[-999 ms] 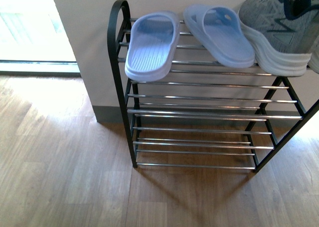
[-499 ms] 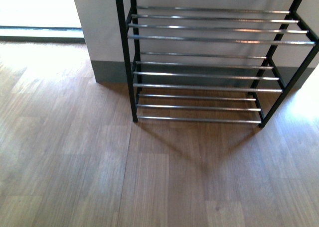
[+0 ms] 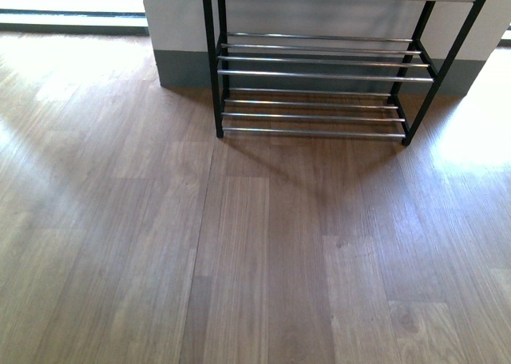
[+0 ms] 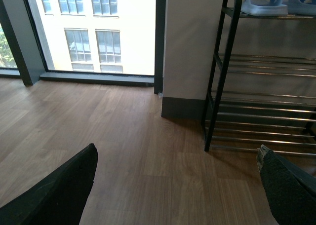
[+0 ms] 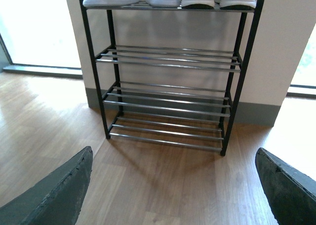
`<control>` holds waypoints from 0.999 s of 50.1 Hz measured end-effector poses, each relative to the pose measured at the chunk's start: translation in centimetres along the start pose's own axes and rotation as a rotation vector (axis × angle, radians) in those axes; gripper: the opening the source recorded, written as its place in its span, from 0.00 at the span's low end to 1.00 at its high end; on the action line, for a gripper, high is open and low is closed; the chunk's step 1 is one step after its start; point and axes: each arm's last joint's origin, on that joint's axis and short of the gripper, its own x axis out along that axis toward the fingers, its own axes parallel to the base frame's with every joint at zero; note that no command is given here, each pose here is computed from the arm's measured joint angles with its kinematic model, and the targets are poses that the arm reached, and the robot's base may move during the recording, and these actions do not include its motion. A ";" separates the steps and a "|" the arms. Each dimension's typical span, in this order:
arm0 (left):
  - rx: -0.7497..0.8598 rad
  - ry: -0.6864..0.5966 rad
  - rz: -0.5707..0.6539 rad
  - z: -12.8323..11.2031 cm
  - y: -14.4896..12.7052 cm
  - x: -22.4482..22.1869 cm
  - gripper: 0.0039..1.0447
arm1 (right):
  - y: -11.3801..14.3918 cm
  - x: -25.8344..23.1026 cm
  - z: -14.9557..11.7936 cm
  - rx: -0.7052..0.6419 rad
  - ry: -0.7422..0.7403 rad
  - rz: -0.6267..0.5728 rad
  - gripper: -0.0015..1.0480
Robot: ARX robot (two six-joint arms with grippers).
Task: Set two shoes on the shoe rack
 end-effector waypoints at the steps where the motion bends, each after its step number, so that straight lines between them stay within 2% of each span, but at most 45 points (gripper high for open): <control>1: 0.000 0.000 0.000 0.0 0.0 0.0 0.91 | 0.0 0.0 0.0 0.000 0.000 0.000 0.91; 50: 0.000 0.000 0.000 0.0 0.0 0.0 0.91 | 0.0 0.0 0.0 0.000 0.001 0.000 0.91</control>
